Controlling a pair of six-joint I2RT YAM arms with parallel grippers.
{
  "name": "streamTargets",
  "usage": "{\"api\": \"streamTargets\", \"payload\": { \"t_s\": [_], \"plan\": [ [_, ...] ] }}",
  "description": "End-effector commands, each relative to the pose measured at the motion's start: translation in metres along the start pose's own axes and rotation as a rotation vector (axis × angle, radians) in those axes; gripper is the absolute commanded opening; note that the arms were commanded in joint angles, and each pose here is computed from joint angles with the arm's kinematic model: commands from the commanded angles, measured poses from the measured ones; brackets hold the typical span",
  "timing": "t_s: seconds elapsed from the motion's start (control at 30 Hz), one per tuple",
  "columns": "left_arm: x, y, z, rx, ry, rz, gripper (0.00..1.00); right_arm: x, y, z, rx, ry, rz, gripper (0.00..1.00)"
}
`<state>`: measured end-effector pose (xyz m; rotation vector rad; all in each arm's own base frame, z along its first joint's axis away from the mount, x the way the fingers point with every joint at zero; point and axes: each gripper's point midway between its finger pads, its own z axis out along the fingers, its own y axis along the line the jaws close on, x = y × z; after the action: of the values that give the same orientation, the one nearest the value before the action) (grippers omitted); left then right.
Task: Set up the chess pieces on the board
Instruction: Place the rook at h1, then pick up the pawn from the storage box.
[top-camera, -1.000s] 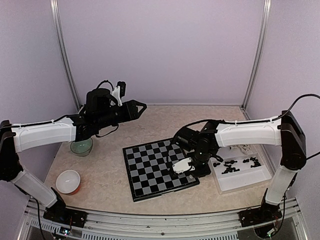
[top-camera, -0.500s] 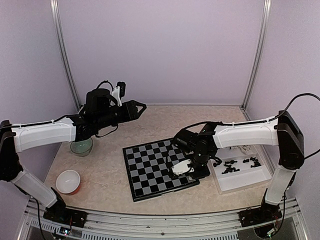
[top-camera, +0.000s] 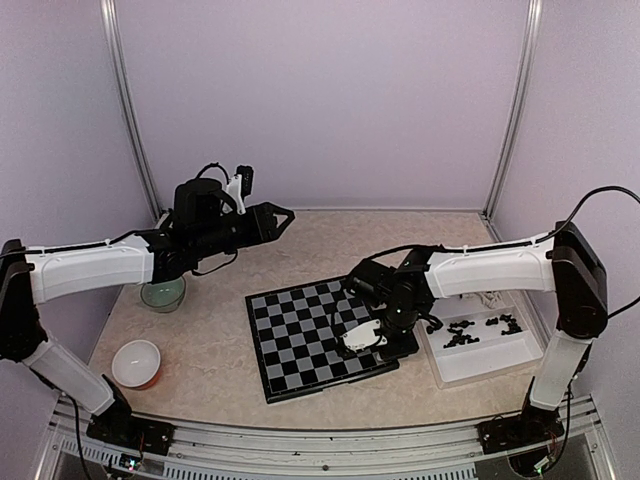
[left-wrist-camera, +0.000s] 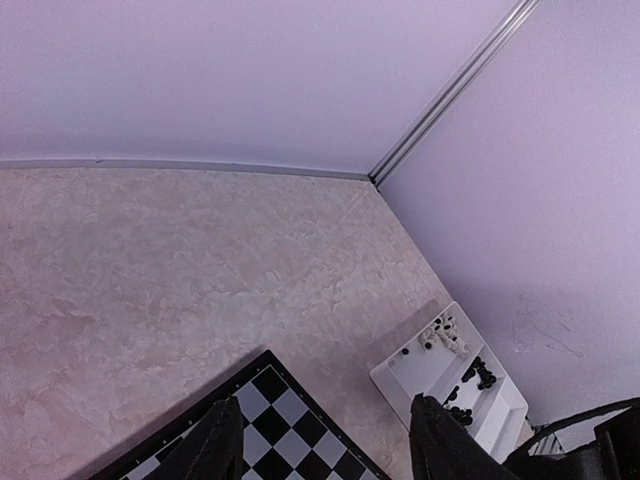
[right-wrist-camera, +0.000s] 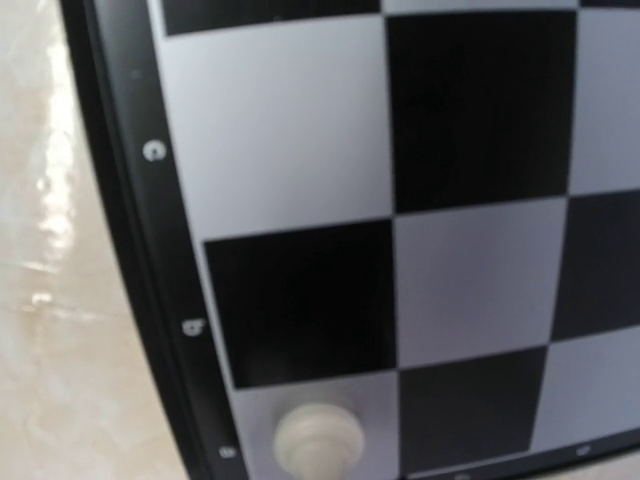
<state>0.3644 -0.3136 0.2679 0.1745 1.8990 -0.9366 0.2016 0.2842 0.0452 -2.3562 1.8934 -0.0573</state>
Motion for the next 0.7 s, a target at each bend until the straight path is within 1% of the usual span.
{"api": "streamTargets", "payload": {
  "t_s": [0.0,0.07,0.13,0.27,0.37,0.47,0.67],
  "plan": [
    [0.005,0.004,0.004,0.005,0.015,-0.005,0.57,-0.002,0.001,-0.013,0.015,-0.022,-0.010,0.34],
    [0.003,0.002,0.003,0.010,0.016,-0.001,0.57,0.004,-0.007,-0.029,0.044,-0.046,0.007,0.34],
    [0.002,-0.001,0.004,0.016,0.019,0.006,0.57,0.011,-0.026,-0.053,0.088,-0.109,0.062,0.35],
    [0.001,-0.003,0.005,0.023,0.022,0.015,0.57,0.039,-0.085,-0.101,0.235,-0.248,0.275,0.34],
    [0.002,-0.006,0.009,0.031,0.025,0.014,0.57,0.065,-0.109,-0.119,0.299,-0.323,0.425,0.32],
    [0.006,-0.014,0.017,0.052,0.043,0.021,0.57,0.093,-0.114,-0.113,0.286,-0.363,0.550,0.29],
    [0.017,-0.031,0.030,0.074,0.092,0.076,0.57,0.143,-0.113,-0.074,0.180,-0.386,0.772,0.22]
  ]
}}
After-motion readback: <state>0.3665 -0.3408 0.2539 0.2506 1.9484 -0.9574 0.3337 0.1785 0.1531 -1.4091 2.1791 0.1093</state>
